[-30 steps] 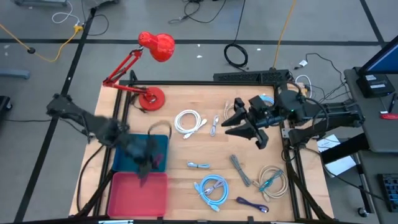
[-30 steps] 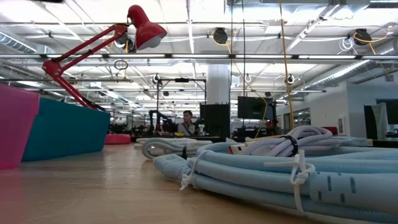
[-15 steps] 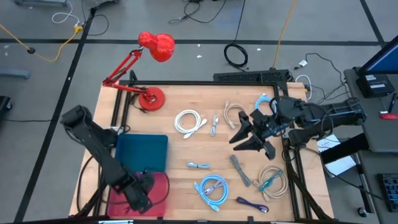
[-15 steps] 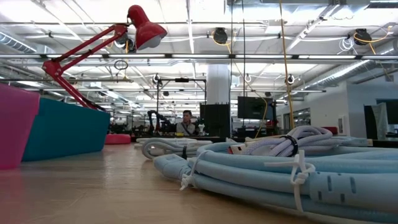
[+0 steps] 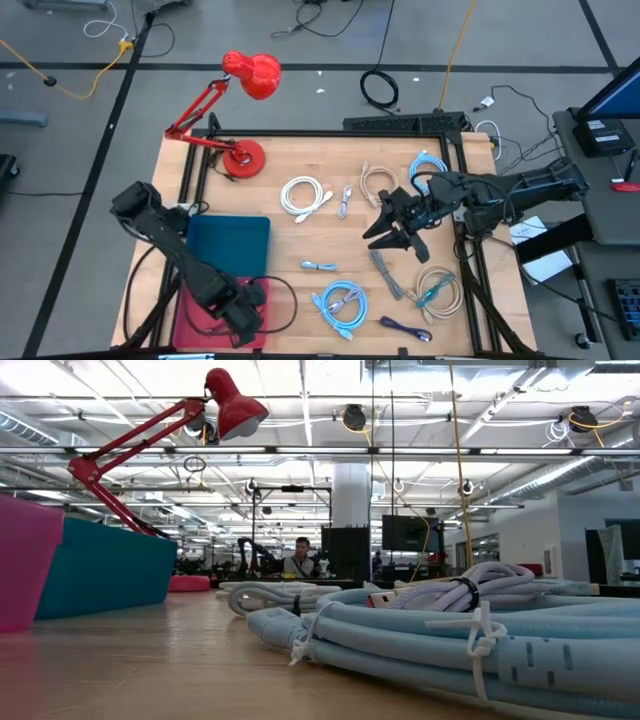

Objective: Pick & Place USB Port
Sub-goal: Put the red and black USB cable into the red bin, then put the top blue HDMI cable into the blue bin

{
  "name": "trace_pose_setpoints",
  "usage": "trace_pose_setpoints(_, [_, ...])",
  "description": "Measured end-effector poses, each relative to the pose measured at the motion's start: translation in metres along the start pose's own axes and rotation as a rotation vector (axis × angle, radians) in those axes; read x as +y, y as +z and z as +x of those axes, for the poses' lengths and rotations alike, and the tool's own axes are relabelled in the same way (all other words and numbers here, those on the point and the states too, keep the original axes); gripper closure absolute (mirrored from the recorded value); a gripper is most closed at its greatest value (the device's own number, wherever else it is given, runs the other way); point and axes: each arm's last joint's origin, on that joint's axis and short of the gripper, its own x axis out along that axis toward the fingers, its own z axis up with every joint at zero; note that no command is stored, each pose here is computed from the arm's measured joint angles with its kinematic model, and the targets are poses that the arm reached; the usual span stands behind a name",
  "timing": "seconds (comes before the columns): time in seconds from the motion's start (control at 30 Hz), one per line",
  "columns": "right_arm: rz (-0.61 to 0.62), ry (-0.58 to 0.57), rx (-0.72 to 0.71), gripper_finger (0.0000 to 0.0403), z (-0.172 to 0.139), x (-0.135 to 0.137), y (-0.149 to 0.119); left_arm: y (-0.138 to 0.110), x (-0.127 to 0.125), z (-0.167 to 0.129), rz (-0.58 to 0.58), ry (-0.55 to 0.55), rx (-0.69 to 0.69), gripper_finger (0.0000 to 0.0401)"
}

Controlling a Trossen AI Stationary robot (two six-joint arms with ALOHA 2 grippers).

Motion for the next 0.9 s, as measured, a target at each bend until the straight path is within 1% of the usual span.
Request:
trace_pose_setpoints(0.07, [0.005, -0.003, 0.006, 0.0282, 0.001, -0.002, -0.003, 0.007, -0.002, -0.001, 0.0, -0.034, -0.027, 0.0357])
trace_pose_setpoints(0.13, [0.022, -0.005, 0.011, 0.0282, 0.001, -0.003, -0.005, 0.011, -0.002, -0.002, 0.01, -0.045, -0.043, 0.0358])
trace_pose_setpoints(0.27, [0.022, 0.008, -0.015, 0.0282, 0.002, -0.003, -0.004, 0.011, -0.001, -0.002, 0.035, -0.035, -0.046, 0.0371])
trace_pose_setpoints(0.37, [0.021, 0.01, -0.019, 0.0282, 0.002, -0.003, -0.004, 0.009, -0.001, -0.001, 0.032, -0.029, -0.036, 0.0373])
trace_pose_setpoints(0.47, [0.021, 0.01, -0.019, 0.0282, 0.002, -0.003, -0.004, 0.006, 0.0, -0.001, 0.026, -0.024, -0.004, 0.0357])
trace_pose_setpoints(0.63, [0.019, 0.01, -0.019, 0.0282, 0.002, -0.003, -0.004, -0.002, -0.003, 0.001, 0.057, -0.023, 0.014, 0.0329])
trace_pose_setpoints(0.8, [0.018, 0.01, -0.018, 0.0282, 0.002, -0.003, -0.004, -0.01, -0.006, 0.004, 0.069, -0.011, 0.016, 0.0323])
trace_pose_setpoints(0.9, [0.017, 0.009, -0.017, 0.0282, 0.002, -0.003, -0.004, -0.01, -0.007, 0.005, 0.022, -0.002, -0.031, 0.0323])
